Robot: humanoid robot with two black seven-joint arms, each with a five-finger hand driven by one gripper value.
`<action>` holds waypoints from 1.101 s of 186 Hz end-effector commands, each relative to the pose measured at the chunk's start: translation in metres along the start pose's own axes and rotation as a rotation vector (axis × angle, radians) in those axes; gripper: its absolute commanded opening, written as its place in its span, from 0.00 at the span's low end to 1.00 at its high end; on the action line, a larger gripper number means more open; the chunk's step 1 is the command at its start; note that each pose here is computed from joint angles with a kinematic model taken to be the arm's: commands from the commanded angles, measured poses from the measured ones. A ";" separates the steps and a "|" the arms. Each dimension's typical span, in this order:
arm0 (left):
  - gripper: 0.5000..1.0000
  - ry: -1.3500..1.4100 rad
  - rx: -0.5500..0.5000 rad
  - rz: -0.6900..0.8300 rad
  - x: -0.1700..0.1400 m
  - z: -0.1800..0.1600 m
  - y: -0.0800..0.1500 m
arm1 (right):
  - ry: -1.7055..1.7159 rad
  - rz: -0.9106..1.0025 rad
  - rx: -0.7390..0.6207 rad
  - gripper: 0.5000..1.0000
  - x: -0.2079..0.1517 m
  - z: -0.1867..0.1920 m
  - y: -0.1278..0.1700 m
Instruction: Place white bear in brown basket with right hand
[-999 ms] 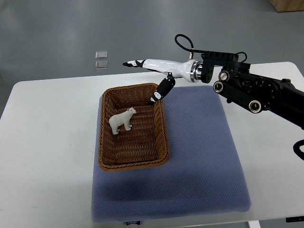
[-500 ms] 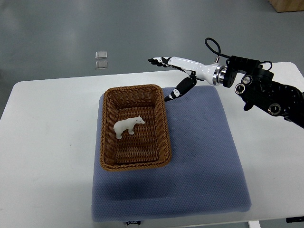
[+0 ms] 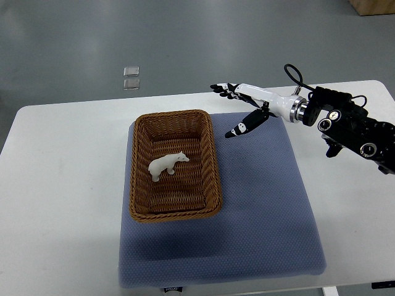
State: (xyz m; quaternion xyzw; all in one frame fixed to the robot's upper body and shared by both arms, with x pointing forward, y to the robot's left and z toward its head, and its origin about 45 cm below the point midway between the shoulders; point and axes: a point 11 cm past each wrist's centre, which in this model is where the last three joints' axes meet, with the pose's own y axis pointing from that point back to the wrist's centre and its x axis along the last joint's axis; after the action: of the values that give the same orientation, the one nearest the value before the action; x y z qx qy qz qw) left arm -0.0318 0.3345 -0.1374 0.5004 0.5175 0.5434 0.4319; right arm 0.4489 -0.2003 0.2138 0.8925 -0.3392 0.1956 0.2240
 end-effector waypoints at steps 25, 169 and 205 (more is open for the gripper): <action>1.00 0.000 0.000 0.000 0.000 0.000 0.000 | -0.290 0.094 -0.107 0.95 0.009 0.032 0.018; 1.00 0.002 0.003 0.003 0.001 -0.002 0.000 | -1.058 0.311 0.053 0.95 0.026 0.056 0.034; 1.00 0.002 0.004 0.003 0.001 -0.002 0.000 | -1.100 0.301 0.083 0.95 0.019 0.056 0.032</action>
State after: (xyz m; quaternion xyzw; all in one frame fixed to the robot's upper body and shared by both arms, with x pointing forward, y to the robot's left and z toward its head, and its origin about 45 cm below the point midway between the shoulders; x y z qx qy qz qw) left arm -0.0336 0.3355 -0.1373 0.5014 0.5179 0.5439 0.4296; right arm 0.4530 -0.2683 0.1878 0.8099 -0.5302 -0.2474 -0.0421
